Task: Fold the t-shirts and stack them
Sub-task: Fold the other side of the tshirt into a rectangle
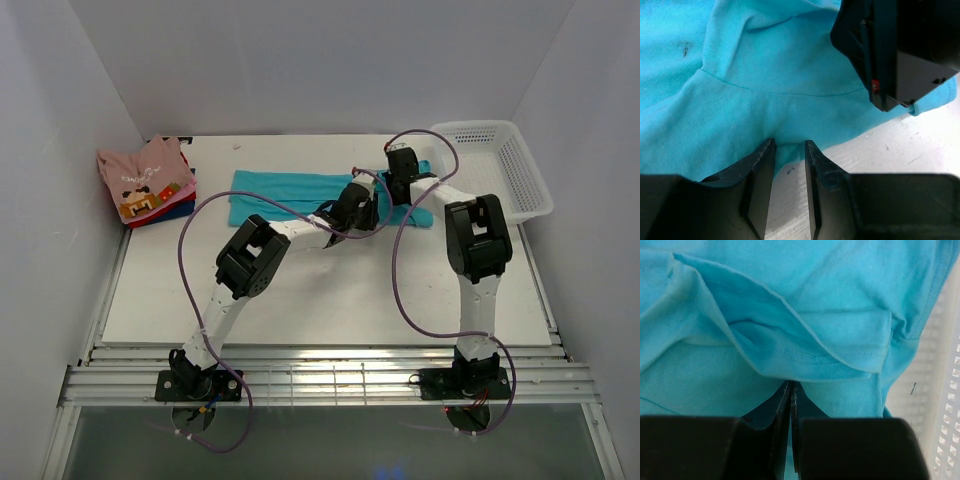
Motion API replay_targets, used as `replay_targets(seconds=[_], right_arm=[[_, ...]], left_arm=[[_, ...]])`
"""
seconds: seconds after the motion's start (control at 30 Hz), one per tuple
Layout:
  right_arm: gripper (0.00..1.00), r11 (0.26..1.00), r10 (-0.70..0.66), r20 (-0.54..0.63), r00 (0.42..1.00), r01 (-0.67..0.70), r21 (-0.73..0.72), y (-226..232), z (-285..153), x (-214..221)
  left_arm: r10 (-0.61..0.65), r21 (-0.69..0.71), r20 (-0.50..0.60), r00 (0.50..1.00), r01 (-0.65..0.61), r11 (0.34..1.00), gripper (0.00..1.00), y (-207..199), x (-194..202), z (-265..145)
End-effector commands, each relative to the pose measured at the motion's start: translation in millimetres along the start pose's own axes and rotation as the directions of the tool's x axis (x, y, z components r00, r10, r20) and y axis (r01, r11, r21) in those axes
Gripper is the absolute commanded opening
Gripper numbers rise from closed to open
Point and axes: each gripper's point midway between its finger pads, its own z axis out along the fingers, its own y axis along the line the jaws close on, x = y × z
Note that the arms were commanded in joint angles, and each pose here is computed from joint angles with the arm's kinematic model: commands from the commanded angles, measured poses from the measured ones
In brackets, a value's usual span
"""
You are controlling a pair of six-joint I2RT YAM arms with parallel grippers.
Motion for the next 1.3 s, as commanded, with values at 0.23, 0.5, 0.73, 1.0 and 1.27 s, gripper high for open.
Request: replay_targets(seconds=[0.23, 0.5, 0.73, 1.0, 1.27], right_arm=[[0.08, 0.998, 0.014, 0.08, 0.997, -0.019, 0.06, -11.6, 10.6, -39.1], [0.08, 0.995, 0.009, 0.105, 0.994, -0.019, 0.101, -22.9, 17.4, -55.3], [0.08, 0.987, 0.013, 0.131, 0.991, -0.034, 0.158, -32.7, 31.4, -66.3], [0.08, 0.969, 0.068, 0.361, 0.93, -0.148, 0.2, -60.2, -38.0, -122.9], [0.16, 0.984, 0.089, 0.442, 0.893, -0.147, 0.101, -59.9, -153.4, -130.9]], left_arm=[[-0.018, -0.028, -0.018, 1.0, 0.017, 0.999, 0.39, 12.8, 17.6, -22.5], [-0.054, -0.025, -0.057, 0.997, 0.053, 0.998, 0.39, 17.9, 43.1, -33.9], [-0.075, -0.013, -0.085, 0.994, 0.074, 0.997, 0.37, 15.1, 62.9, -46.1], [-0.031, 0.074, 0.005, 1.0, 0.03, 0.997, 0.41, -13.3, 18.3, -48.0], [0.025, 0.128, 0.258, 0.966, -0.06, 0.99, 0.52, -53.9, -105.4, -82.6]])
